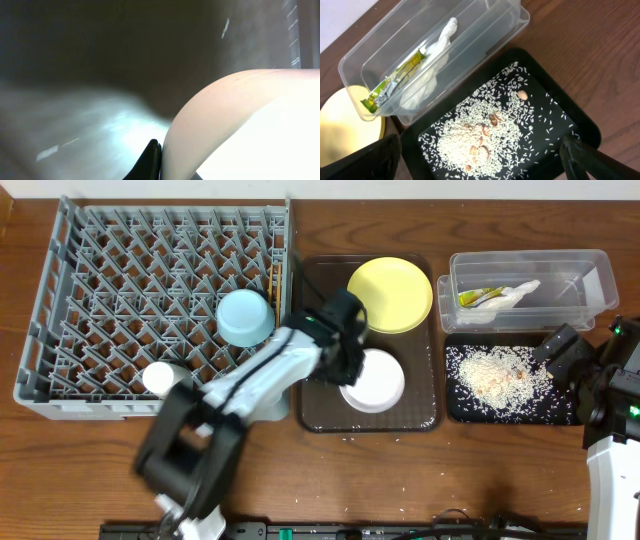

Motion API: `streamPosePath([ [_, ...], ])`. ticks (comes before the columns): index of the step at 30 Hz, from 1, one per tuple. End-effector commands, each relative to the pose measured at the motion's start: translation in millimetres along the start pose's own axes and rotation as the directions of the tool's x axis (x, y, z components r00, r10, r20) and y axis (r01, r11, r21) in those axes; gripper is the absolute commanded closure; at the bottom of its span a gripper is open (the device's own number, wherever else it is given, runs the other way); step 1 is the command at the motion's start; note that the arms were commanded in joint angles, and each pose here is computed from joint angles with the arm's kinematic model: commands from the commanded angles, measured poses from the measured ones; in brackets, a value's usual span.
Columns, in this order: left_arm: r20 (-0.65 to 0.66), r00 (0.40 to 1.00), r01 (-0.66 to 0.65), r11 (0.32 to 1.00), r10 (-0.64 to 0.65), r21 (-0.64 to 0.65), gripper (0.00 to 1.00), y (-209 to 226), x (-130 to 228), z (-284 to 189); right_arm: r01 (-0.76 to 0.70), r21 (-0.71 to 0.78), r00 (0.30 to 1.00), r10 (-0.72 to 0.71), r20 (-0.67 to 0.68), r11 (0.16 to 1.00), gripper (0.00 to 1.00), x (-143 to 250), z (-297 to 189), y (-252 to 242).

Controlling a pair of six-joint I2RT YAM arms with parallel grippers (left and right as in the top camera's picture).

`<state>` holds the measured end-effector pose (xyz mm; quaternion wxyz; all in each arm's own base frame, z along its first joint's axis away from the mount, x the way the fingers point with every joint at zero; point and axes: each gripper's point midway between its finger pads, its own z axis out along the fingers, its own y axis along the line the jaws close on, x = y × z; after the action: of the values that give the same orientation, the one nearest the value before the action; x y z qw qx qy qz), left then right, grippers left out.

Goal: Sort waste into correct bins and load items into the dishwasher
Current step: 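Lift the white bowl with the left gripper and carry it to the rack, then lower the white bowl into the dish rack with the left gripper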

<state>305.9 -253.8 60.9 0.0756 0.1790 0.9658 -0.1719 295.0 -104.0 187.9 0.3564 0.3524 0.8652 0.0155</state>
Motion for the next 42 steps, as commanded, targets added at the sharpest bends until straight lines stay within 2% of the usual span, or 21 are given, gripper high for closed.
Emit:
streamPosePath([
  [1,0.251,0.967,0.099,0.963,-0.034,-0.249,0.92,53,-32,-90,0.001,0.011,1.000,-0.001,0.019,1.000,0.01,-6,-3,-2],
  [2,0.291,0.956,0.144,0.935,-0.046,-0.324,0.92,73,-31,-111,0.001,0.011,1.000,-0.001,0.019,1.000,0.01,-6,-3,-2],
  [4,0.369,0.927,0.258,0.832,-0.070,-0.491,0.93,121,-22,-156,0.001,0.011,1.000,-0.001,0.019,1.000,0.01,-6,-3,-2],
  [6,0.421,0.904,0.345,0.718,-0.080,-0.604,0.93,155,-12,-191,0.001,0.011,1.000,-0.001,0.019,1.000,0.01,-6,-3,-2],
  [8,0.450,0.891,0.408,0.527,-0.052,-0.746,0.93,195,5,-237,0.001,0.011,1.000,-0.001,0.019,1.000,0.01,-6,-3,-2],
  [9,0.437,0.899,0.409,0.408,-0.026,-0.816,0.93,213,13,-261,0.001,0.012,1.000,-0.001,0.019,1.000,0.01,-6,-3,-2],
  [10,0.429,0.903,0.407,0.344,-0.016,-0.846,0.93,221,16,-272,0.001,0.011,1.000,-0.001,0.019,1.000,0.01,-6,-3,-2],
  [11,0.431,0.902,0.421,0.229,-0.005,-0.878,0.93,233,21,-291,0.001,0.011,1.000,-0.001,0.019,1.000,0.01,-6,-3,-2],
  [13,0.443,0.896,0.442,0.059,0.007,-0.895,0.93,250,24,-318,0.001,0.011,1.000,-0.001,0.019,1.000,0.01,-6,-3,-2],
  [15,0.406,0.914,0.406,-0.035,0.002,-0.913,0.92,265,22,-331,0.001,0.011,1.000,-0.001,0.019,1.000,0.01,-6,-3,-2],
  [20,0.370,0.926,0.362,-0.105,-0.074,-0.926,0.92,305,27,-326,0.001,0.011,1.000,-0.001,0.019,1.000,0.01,-6,-3,-2],
  [26,0.348,0.926,0.331,-0.130,-0.145,-0.935,0.93,339,31,-304,0.001,0.011,1.000,-0.001,0.019,1.000,0.01,-6,-3,-2],
  [33,0.294,0.940,0.276,-0.120,-0.173,-0.954,0.93,356,23,-269,0.001,0.012,1.000,-0.001,0.019,1.000,0.01,-6,-3,-2],
  [35,0.307,0.936,0.281,-0.163,-0.172,-0.946,0.92,359,22,-270,0.001,0.011,1.000,-0.001,0.019,1.000,0.01,-6,-3,-2],
  [42,0.333,0.924,0.297,-0.196,-0.188,-0.935,0.93,371,29,-281,0.001,0.011,1.000,-0.001,0.019,1.000,0.01,-6,-3,-2],
])
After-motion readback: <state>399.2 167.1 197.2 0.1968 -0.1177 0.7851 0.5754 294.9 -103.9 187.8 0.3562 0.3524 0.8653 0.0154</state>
